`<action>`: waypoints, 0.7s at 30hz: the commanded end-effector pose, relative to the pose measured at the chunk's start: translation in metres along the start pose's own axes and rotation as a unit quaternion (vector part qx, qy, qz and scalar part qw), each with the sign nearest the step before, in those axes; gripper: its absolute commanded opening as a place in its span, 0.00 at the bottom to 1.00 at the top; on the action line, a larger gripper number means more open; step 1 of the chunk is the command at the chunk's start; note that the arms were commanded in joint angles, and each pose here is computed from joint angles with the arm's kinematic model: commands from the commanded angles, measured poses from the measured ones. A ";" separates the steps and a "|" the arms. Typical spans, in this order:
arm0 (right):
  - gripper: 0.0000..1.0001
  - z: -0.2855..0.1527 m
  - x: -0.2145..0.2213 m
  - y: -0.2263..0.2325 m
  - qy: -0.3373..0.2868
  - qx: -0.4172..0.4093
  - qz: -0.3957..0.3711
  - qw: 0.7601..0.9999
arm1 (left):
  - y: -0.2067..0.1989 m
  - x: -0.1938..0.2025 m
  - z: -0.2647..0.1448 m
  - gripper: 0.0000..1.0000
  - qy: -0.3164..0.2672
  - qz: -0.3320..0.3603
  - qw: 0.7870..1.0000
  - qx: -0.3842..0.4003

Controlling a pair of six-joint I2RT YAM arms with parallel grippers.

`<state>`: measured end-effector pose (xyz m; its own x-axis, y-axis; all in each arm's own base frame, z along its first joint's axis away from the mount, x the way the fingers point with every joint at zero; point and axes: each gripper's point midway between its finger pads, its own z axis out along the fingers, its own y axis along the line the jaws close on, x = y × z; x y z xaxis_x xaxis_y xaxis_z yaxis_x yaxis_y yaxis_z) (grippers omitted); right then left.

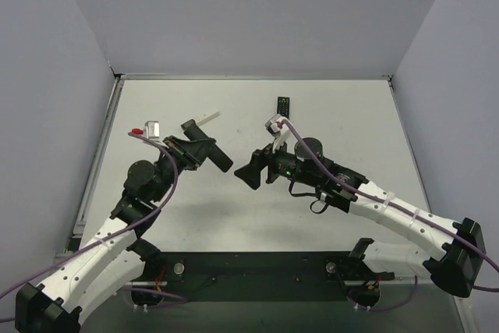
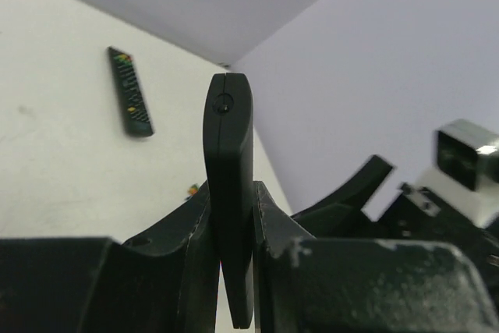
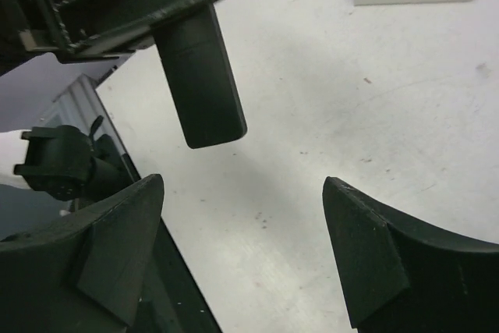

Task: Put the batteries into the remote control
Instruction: Pick up the remote control from the center of the board.

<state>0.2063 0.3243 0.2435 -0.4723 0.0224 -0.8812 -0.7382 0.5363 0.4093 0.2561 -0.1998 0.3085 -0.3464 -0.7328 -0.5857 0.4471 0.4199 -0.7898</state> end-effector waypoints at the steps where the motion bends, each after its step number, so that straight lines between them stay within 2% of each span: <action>1: 0.78 0.002 -0.012 -0.012 0.020 0.040 -0.129 0.991 | 0.055 0.010 -0.010 0.00 0.034 0.039 0.988 -0.145; 8: 0.76 0.037 -0.011 0.010 0.061 0.016 -0.178 0.982 | 0.069 0.015 -0.014 0.00 0.046 0.039 0.983 -0.176; 12: 0.73 0.058 0.001 0.011 0.092 0.013 -0.174 0.980 | 0.070 0.017 -0.014 0.00 0.048 0.038 0.982 -0.177; 21: 0.70 0.084 0.019 0.023 0.117 -0.001 -0.151 0.982 | 0.070 0.019 -0.015 0.00 0.048 0.036 0.983 -0.172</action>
<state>0.2211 0.3913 0.1991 -0.3318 -0.3740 -0.8661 -0.8593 0.4986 0.1140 0.2647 -0.1759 0.2108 -0.4571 -0.6256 -0.6322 0.1216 0.6602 -0.7412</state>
